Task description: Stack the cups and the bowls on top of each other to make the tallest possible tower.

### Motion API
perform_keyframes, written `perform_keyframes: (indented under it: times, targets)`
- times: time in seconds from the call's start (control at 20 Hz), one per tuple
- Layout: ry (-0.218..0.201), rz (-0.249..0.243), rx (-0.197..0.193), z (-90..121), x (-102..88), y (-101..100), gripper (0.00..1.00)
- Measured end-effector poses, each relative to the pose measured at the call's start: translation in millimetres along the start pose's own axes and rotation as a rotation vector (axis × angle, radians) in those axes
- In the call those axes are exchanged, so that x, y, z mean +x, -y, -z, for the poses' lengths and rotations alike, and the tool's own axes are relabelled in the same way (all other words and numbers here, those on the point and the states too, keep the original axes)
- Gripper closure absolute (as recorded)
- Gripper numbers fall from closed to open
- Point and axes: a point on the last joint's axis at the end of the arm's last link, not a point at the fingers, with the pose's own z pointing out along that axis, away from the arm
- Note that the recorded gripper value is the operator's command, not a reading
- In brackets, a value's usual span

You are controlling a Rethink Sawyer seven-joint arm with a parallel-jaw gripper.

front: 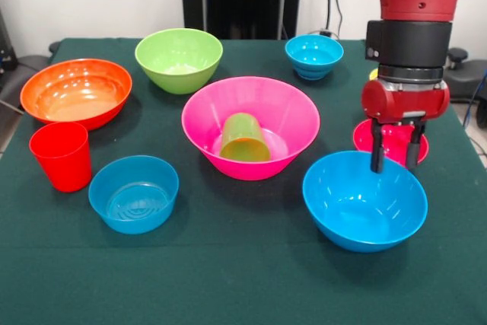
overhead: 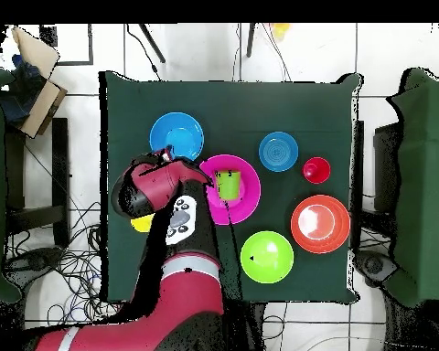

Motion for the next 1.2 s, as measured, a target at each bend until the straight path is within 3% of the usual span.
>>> perform_keyframes:
  times: [0.25, 0.8, 1.05, 1.2]
  targets:
    - [-0.01, 0.036, -0.022, -1, 1.1, -15, 0.0]
    - [0.021, 0.101, -0.012, -13, -15.2, -46, 0.0]
    - [0.019, 0.102, -0.004, -14, -17.2, -52, 0.0]
    - [0.014, 0.073, 0.007, -13, -19.4, -45, 0.0]
